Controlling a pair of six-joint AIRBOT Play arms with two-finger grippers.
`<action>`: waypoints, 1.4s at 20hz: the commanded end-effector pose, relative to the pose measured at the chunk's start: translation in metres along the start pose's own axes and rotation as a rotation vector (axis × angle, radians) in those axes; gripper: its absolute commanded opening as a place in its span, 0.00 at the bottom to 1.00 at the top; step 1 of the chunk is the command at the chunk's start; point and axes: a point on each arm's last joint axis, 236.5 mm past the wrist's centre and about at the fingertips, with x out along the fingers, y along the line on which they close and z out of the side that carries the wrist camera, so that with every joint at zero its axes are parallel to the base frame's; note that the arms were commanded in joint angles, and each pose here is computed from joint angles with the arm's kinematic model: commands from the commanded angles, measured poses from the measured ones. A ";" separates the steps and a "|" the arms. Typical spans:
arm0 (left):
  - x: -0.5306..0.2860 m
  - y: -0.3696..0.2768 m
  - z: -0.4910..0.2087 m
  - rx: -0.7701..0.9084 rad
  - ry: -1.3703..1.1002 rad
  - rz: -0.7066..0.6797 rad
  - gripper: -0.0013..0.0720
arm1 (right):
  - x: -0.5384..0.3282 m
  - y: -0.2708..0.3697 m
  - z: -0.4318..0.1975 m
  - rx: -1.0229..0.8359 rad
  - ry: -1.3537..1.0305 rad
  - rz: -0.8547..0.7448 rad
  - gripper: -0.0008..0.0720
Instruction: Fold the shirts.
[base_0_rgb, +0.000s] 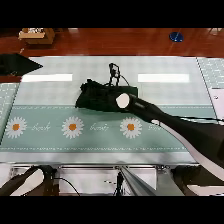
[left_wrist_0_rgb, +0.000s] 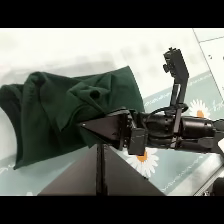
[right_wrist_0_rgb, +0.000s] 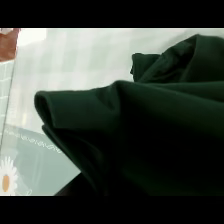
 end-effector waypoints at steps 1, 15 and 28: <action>0.005 0.005 -0.011 -0.029 0.024 -0.007 0.05 | 0.008 0.001 0.004 0.059 -0.072 0.002 0.05; 0.007 0.006 -0.014 -0.036 0.029 -0.008 0.05 | -0.053 0.030 0.080 -0.197 -0.025 0.061 0.64; 0.014 0.020 -0.018 -0.062 0.058 0.001 0.31 | -0.218 -0.272 0.099 0.356 0.212 -0.439 0.82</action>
